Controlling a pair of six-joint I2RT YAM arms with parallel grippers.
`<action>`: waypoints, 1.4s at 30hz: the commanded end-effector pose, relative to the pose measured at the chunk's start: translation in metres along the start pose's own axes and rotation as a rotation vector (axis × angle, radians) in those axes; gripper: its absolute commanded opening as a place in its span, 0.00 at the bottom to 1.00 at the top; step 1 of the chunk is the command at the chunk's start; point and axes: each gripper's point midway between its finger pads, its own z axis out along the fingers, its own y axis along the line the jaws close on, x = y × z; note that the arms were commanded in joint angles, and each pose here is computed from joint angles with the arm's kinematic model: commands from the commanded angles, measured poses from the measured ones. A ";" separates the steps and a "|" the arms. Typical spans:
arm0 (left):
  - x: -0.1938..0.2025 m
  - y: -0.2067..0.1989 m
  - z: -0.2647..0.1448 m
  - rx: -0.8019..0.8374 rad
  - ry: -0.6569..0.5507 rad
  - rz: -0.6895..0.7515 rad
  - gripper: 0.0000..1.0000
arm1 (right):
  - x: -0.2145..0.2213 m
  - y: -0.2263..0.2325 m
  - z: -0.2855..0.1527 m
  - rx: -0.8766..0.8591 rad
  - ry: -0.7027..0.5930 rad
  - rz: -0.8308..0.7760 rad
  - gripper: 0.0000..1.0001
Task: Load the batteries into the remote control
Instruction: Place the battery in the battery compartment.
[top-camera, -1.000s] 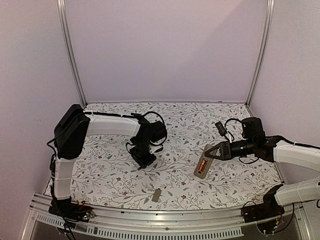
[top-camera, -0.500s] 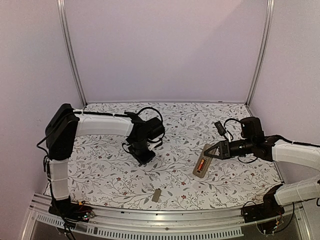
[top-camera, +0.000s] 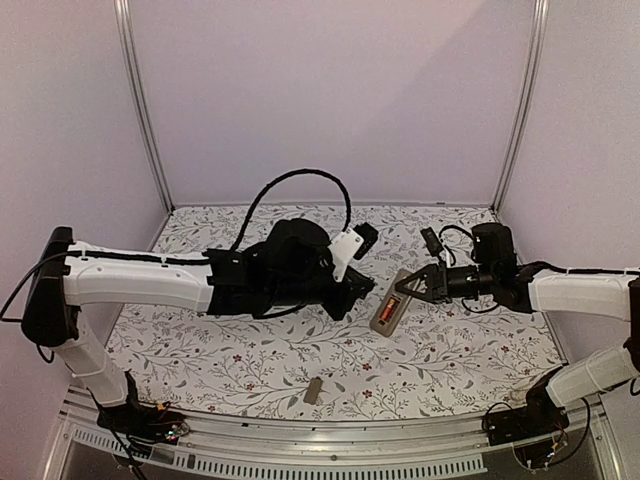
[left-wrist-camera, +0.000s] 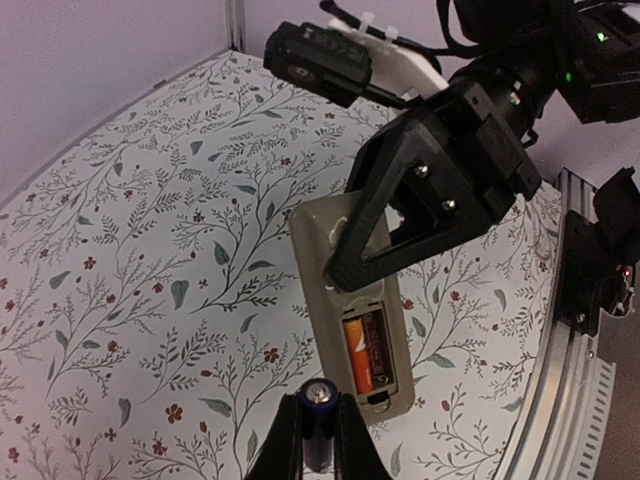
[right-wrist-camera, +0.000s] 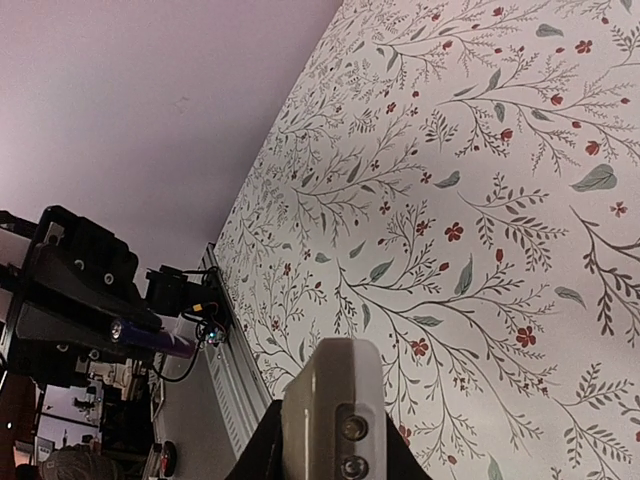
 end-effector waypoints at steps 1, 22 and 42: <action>-0.031 -0.023 0.013 0.076 -0.175 -0.007 0.00 | -0.021 0.024 0.004 -0.087 -0.043 -0.024 0.00; -0.010 -0.043 0.041 0.117 -0.124 0.005 0.00 | -0.031 0.045 0.000 -0.187 -0.077 0.013 0.00; 0.033 -0.035 0.046 0.078 0.014 0.028 0.00 | -0.041 0.054 -0.009 -0.229 -0.111 0.031 0.00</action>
